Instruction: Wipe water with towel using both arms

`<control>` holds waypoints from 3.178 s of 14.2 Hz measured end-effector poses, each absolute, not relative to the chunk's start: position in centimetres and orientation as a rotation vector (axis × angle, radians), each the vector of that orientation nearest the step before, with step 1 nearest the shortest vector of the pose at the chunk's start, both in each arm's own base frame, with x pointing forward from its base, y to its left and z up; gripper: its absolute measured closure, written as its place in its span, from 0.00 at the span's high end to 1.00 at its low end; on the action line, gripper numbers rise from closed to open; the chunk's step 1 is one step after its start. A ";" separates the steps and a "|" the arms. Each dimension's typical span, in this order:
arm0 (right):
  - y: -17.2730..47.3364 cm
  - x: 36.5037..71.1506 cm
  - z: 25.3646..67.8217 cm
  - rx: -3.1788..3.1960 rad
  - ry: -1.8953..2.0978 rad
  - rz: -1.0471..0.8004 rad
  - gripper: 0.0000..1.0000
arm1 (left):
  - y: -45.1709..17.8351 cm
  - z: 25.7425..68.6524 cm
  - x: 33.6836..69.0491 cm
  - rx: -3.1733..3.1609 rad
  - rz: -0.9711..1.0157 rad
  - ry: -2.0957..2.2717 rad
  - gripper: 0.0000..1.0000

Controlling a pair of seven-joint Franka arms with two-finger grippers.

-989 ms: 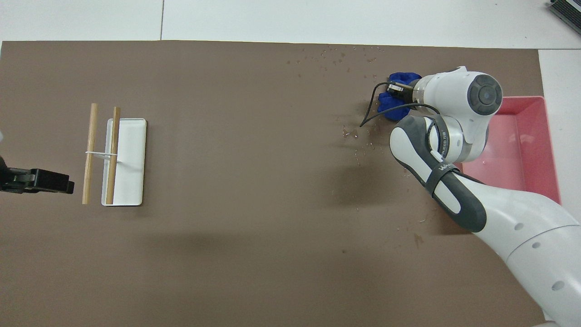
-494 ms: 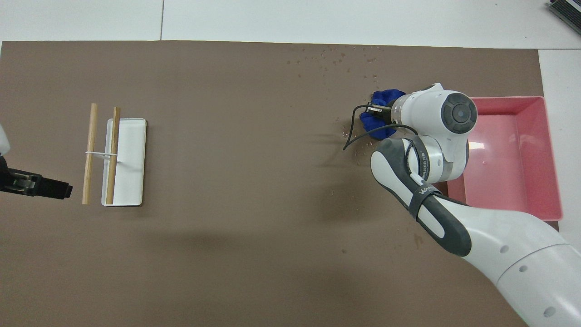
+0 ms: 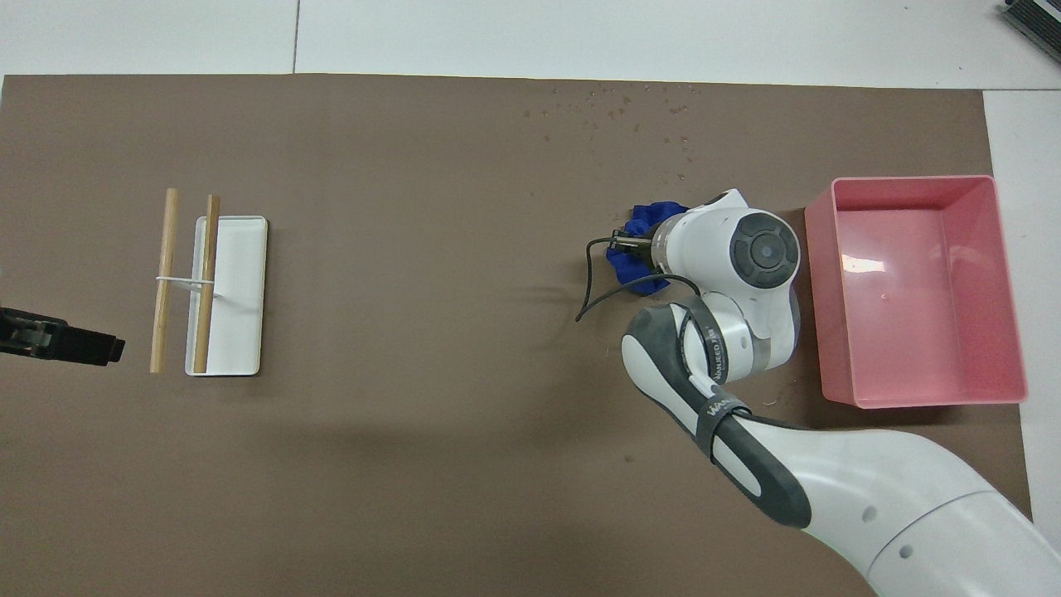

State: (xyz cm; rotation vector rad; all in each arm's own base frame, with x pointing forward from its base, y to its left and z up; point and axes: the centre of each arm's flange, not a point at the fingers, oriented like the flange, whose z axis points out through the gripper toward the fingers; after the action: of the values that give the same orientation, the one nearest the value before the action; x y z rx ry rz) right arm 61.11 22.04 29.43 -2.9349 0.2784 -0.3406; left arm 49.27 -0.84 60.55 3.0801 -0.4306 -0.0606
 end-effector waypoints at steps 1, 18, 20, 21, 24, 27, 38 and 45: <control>23.4 60.2 29.4 -2.934 0.271 -0.330 0.16 | -0.9 60.6 49.3 3.079 -0.059 -0.432 1.00; 17.1 67.4 29.8 -2.712 0.458 -0.788 0.16 | -1.4 59.2 51.4 3.095 0.007 -0.291 1.00; 14.1 69.8 30.7 -2.690 0.503 -0.848 0.16 | -1.3 59.0 51.5 3.098 0.019 -0.287 1.00; 12.7 70.8 31.3 -2.679 0.519 -0.879 0.16 | -1.6 58.9 51.6 3.099 0.022 -0.294 1.00; 10.8 72.6 34.3 -2.643 0.520 -0.971 0.16 | -1.6 58.5 52.1 3.104 0.012 -0.286 1.00; 10.3 72.1 39.1 -2.646 0.512 -0.971 0.16 | -1.3 57.1 52.8 3.105 -0.027 -0.274 1.00; -5.5 56.9 55.0 -3.014 0.384 -0.381 0.16 | -1.5 54.9 53.8 3.103 -0.078 -0.278 1.00; -13.3 51.2 47.0 -3.074 0.258 -0.076 0.16 | -1.4 53.1 54.7 3.101 -0.112 -0.273 1.00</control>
State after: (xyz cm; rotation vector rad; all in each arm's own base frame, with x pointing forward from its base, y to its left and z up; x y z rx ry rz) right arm 51.18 -13.34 47.03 -3.0741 0.2580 -0.0762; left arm 54.71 -1.37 53.09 3.1014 -0.2725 -0.1117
